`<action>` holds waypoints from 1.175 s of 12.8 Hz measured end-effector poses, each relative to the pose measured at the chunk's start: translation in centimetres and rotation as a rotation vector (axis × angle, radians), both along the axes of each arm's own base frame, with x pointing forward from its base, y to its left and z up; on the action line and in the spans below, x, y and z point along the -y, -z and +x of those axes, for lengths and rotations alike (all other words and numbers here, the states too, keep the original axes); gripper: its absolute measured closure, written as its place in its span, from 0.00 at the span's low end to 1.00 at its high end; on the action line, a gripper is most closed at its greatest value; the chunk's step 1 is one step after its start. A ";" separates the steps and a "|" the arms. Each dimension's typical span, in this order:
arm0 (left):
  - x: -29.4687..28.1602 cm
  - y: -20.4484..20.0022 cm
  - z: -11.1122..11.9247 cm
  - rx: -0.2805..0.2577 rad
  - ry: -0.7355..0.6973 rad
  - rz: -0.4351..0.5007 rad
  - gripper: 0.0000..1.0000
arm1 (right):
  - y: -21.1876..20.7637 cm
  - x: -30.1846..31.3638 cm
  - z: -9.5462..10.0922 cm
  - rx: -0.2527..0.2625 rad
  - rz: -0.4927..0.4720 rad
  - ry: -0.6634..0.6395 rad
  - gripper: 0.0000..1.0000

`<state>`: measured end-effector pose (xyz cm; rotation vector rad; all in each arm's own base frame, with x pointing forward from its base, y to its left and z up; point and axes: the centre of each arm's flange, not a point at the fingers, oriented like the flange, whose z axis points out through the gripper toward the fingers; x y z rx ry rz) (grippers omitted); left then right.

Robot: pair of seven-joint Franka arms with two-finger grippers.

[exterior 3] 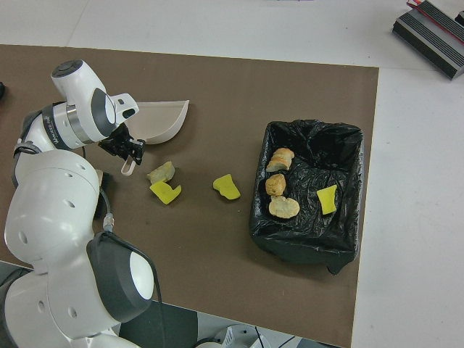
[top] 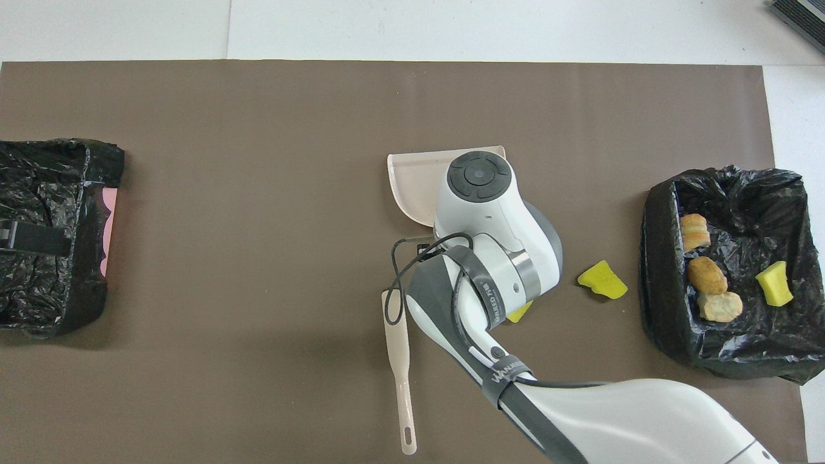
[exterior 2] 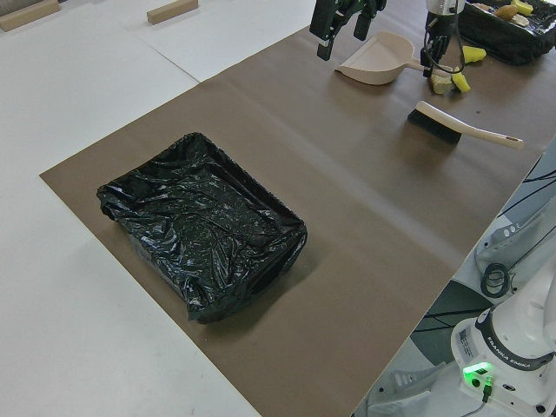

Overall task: Sweep and dump trash in bin
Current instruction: 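Return the dustpan to the table center with the right gripper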

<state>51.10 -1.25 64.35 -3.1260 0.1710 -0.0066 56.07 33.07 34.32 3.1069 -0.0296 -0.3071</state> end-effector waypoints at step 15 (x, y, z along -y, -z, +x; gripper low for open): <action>0.1 0.4 0.0 -0.010 0.002 0.001 0.00 | -4.2 -6.9 -4.8 -0.004 0.069 0.006 0.00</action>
